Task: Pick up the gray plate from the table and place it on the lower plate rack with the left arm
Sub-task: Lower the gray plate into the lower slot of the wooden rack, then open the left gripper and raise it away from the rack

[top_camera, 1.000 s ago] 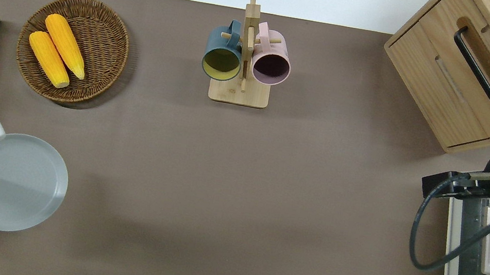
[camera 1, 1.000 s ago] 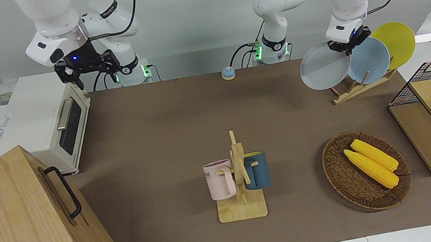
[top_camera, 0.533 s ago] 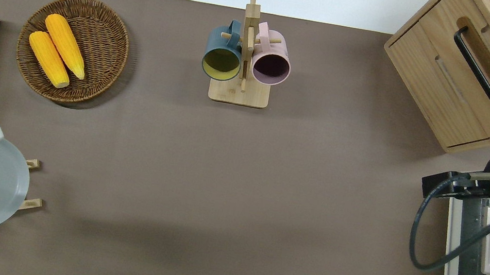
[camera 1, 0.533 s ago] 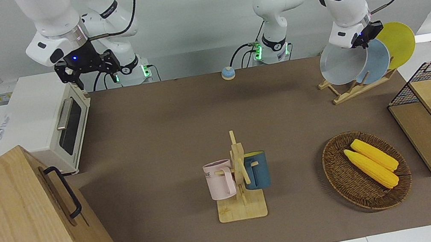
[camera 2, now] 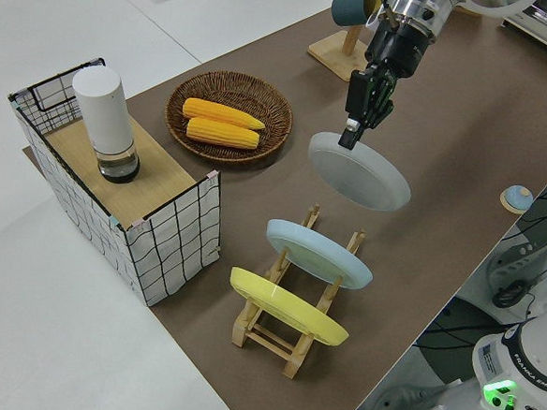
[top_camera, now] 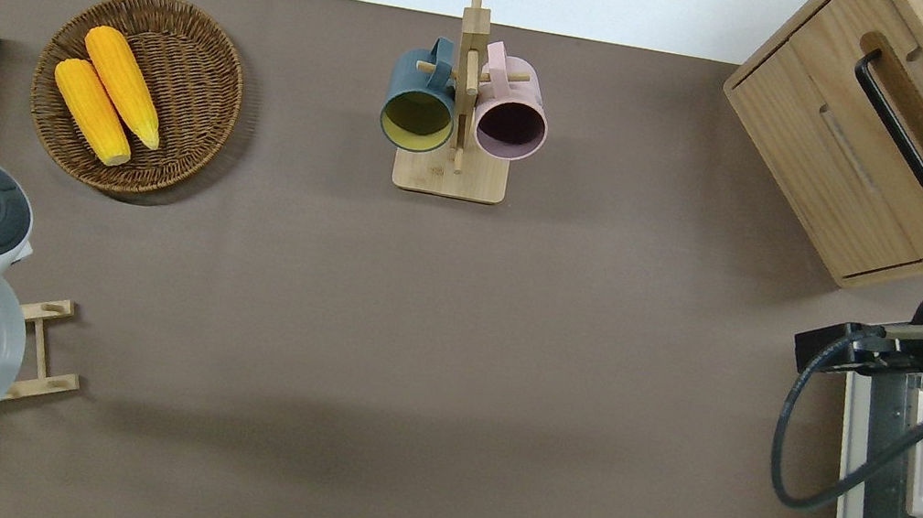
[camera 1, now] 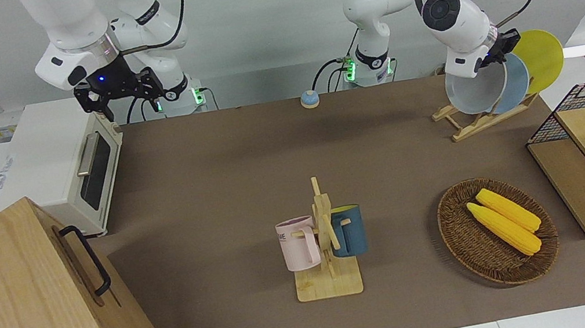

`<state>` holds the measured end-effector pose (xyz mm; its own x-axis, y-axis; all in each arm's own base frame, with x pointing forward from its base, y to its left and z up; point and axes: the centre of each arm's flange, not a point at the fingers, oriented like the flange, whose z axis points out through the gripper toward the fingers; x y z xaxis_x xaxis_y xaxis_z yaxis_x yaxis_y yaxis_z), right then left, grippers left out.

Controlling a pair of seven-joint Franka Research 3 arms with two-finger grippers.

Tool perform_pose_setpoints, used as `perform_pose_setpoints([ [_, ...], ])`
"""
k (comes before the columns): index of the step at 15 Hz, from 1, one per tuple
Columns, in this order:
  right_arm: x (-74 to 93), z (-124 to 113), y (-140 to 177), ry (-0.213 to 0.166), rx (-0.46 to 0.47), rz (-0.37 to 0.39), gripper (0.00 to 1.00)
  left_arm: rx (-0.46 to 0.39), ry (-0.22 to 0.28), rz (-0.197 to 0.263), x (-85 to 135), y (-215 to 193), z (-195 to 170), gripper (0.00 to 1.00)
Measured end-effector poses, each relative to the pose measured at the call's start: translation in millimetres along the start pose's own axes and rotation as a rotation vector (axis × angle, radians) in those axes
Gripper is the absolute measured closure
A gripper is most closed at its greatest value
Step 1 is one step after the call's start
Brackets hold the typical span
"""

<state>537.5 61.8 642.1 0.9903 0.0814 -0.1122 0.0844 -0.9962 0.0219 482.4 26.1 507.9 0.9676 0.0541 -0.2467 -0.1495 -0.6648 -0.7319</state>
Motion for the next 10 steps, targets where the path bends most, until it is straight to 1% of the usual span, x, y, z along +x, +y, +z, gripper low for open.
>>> perform_pose_setpoints([
  [2,0.0,0.0,0.0,0.0,0.0,0.0,0.01,0.016,-0.013,-0.015,3.6,3.9,5.9,0.96],
  [4,0.0,0.0,0.0,0.0,0.0,0.0,0.01,0.04,-0.035,-0.045,7.5,13.2,17.6,0.96],
  [5,0.0,0.0,0.0,0.0,0.0,0.0,0.01,0.052,-0.048,-0.052,9.3,19.9,25.1,0.96],
  [10,0.0,0.0,0.0,0.0,0.0,0.0,0.01,0.075,-0.071,-0.074,14.3,44.8,39.3,0.96],
])
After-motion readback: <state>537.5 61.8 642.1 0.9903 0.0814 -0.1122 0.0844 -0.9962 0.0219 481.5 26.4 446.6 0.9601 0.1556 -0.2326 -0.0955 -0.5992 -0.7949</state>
